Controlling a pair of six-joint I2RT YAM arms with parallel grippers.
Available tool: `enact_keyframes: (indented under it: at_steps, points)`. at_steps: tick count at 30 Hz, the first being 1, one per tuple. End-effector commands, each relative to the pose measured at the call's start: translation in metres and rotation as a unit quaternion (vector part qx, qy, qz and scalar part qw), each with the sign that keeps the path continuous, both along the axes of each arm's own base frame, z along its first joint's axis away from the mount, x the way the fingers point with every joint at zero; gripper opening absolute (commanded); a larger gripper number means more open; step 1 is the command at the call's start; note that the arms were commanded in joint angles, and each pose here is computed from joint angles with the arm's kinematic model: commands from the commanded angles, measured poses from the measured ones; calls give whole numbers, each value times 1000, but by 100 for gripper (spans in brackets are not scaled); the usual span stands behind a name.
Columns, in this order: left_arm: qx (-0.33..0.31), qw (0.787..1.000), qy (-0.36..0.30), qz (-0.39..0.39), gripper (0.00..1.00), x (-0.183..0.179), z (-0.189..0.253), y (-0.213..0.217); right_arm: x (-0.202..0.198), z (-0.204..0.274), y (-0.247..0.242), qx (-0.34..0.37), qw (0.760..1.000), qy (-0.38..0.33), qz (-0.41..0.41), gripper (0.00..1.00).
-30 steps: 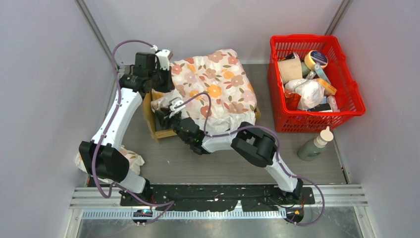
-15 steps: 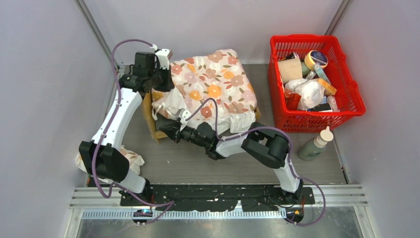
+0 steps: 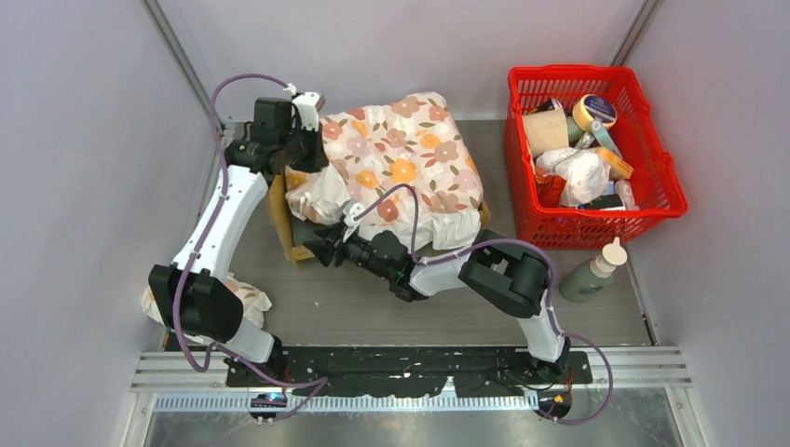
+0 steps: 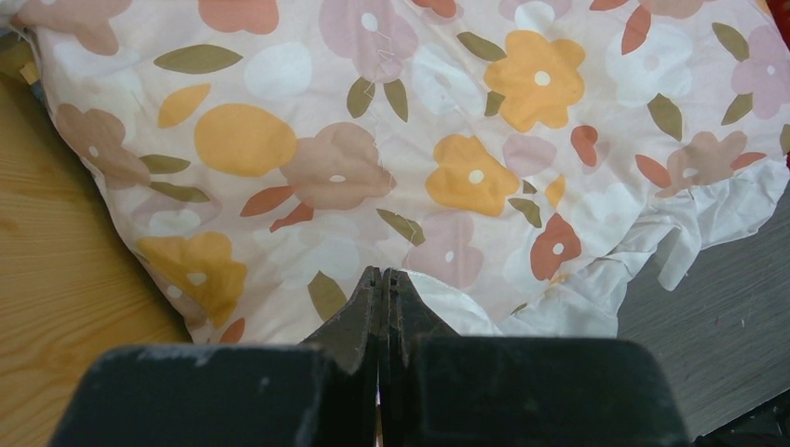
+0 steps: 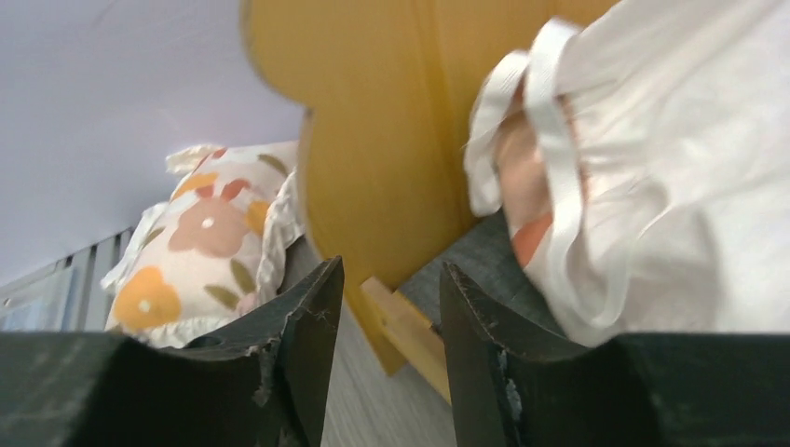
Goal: Set up the pet bed
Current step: Cross the ropes on the bed frame.
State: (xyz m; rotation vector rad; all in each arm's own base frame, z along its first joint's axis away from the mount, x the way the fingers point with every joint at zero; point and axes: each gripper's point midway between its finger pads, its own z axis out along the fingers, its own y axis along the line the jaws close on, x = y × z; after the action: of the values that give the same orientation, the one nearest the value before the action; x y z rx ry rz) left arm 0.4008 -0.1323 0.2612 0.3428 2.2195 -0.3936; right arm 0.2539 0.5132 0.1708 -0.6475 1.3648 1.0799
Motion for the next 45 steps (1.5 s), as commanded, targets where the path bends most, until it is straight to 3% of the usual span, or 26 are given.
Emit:
enact_keyframes:
  at_steps: [1,6,18,20,22,24,30,36,45]
  points:
    - [-17,1000,-25,-2,0,4,14,-4,31,47,4,42,997,1,-70,50]
    - [-23,999,-22,-6,0,2,14,-6,50,56,8,58,992,3,-112,56]
    - [-27,999,-29,-10,0,0,20,-7,73,33,43,30,993,24,-108,58]
    - [-27,999,-30,-10,0,0,20,-6,68,39,50,35,996,13,-75,54]
    - [-22,999,-28,-13,0,0,20,-6,59,41,52,44,998,3,-37,37]
    - [-15,999,-29,-11,0,2,19,-4,39,45,48,62,997,-18,38,27]
    - [-16,999,-36,-12,0,3,23,-5,7,35,31,66,985,-28,158,9]
    - [-12,999,-34,-7,0,4,21,-3,-18,26,27,51,974,-38,218,5]
    - [-3,999,-35,-4,0,6,21,0,-40,11,12,14,966,-28,256,8]
